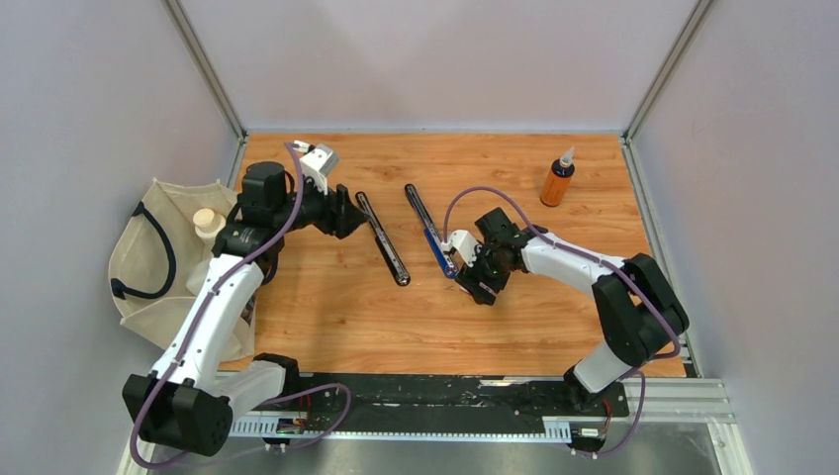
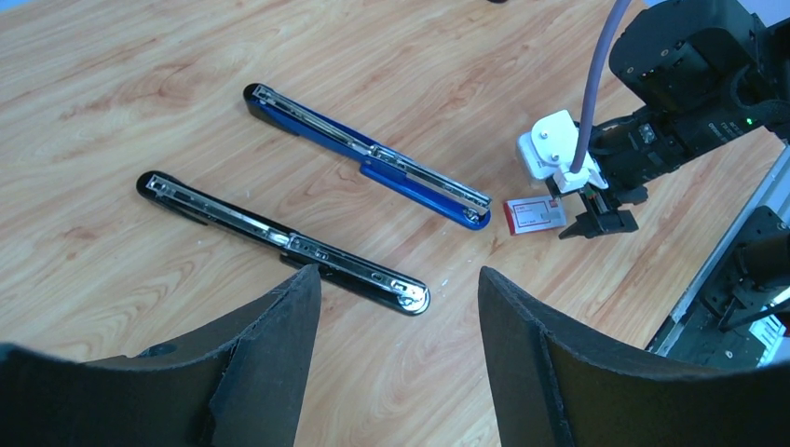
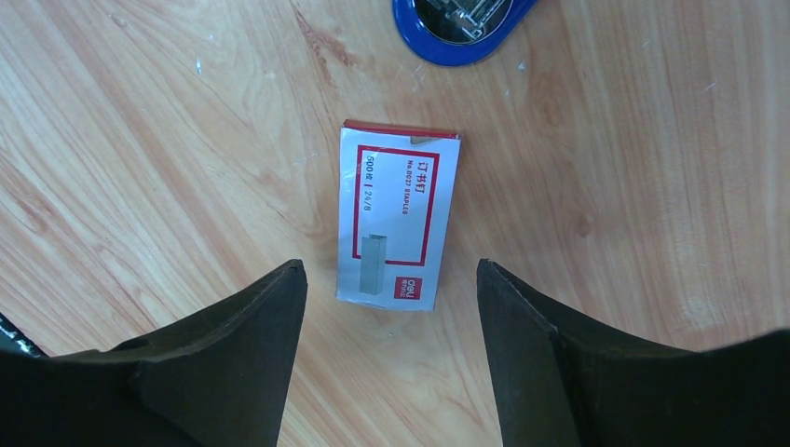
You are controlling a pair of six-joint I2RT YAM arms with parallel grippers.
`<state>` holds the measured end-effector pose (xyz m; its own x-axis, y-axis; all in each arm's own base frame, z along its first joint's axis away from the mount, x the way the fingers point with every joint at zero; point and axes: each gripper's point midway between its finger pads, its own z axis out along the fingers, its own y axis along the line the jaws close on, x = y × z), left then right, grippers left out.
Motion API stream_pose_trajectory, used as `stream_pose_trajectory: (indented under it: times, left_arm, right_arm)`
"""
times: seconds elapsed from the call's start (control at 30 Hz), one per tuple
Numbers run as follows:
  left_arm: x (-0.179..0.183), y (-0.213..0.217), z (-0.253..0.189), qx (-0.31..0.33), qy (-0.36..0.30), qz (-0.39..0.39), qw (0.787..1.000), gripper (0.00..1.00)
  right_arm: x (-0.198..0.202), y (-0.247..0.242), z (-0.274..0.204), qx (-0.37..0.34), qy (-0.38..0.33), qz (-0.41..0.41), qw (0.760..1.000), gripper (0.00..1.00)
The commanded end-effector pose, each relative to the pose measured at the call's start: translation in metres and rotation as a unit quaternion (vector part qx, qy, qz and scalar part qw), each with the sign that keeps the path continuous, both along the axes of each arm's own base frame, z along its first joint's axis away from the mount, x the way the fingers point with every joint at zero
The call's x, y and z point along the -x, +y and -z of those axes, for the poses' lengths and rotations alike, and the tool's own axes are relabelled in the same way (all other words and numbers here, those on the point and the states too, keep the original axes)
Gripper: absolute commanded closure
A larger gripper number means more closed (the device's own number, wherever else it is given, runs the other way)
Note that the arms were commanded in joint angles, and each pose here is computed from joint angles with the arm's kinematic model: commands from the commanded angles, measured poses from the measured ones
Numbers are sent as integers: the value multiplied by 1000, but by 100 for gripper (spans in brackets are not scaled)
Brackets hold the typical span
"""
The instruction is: Load the staples into the stapler
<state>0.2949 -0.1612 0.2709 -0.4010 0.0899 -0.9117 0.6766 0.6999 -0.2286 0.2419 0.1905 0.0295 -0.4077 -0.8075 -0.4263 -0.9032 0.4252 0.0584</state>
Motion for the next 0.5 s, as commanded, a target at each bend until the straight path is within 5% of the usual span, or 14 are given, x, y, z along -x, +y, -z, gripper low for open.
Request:
stream_pose_trajectory:
  times: [0.0,0.47]
  left_arm:
    - [-2,-3,-5,7,-12,2,1000,29]
    - [-4,-4,4,9,1,2,1000,28]
  right_arm:
    - [-8,3,-1,9,-19,-6,1000,30]
    - [-3,1,11,35,-21,-22,999,40]
